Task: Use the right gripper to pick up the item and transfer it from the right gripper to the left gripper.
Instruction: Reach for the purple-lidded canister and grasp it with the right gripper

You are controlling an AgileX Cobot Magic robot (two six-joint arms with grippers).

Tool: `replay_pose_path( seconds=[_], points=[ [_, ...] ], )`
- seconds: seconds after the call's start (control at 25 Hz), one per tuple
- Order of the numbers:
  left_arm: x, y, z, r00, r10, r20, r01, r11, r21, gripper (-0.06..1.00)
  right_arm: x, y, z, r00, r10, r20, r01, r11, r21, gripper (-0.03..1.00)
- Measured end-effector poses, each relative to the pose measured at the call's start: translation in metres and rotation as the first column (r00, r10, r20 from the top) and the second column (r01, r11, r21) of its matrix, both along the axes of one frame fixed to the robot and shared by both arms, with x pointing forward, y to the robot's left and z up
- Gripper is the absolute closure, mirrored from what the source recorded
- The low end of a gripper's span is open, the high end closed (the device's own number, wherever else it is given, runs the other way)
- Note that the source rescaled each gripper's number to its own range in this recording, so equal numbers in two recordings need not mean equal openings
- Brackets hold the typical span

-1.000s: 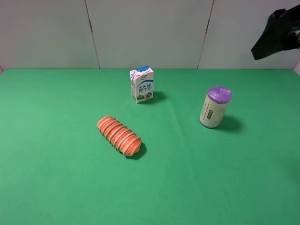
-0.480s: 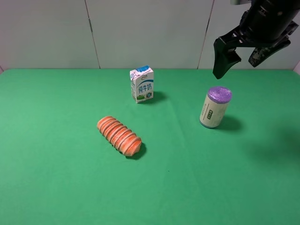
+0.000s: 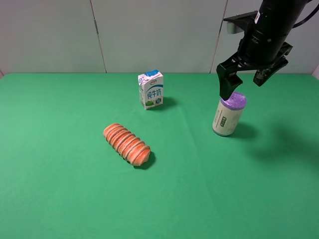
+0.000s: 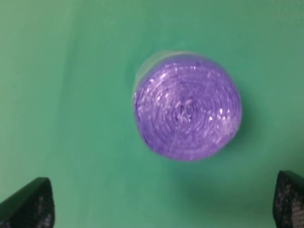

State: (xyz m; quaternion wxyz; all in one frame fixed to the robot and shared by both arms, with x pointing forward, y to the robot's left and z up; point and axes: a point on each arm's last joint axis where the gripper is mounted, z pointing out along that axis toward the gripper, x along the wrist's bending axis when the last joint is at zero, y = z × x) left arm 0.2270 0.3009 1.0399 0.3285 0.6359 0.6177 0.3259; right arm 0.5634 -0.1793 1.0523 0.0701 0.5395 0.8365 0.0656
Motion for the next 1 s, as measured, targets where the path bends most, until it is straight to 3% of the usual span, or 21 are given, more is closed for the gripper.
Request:
replay_pose_path(
  seconds=[1.0],
  points=[
    [0.000, 0.000, 0.000, 1.000, 0.000, 0.000, 0.000, 1.000, 0.000, 0.01, 0.031, 0.010, -0.060, 0.998, 0.051, -0.043, -0.053, 0.998, -0.044, -0.03]
  ],
)
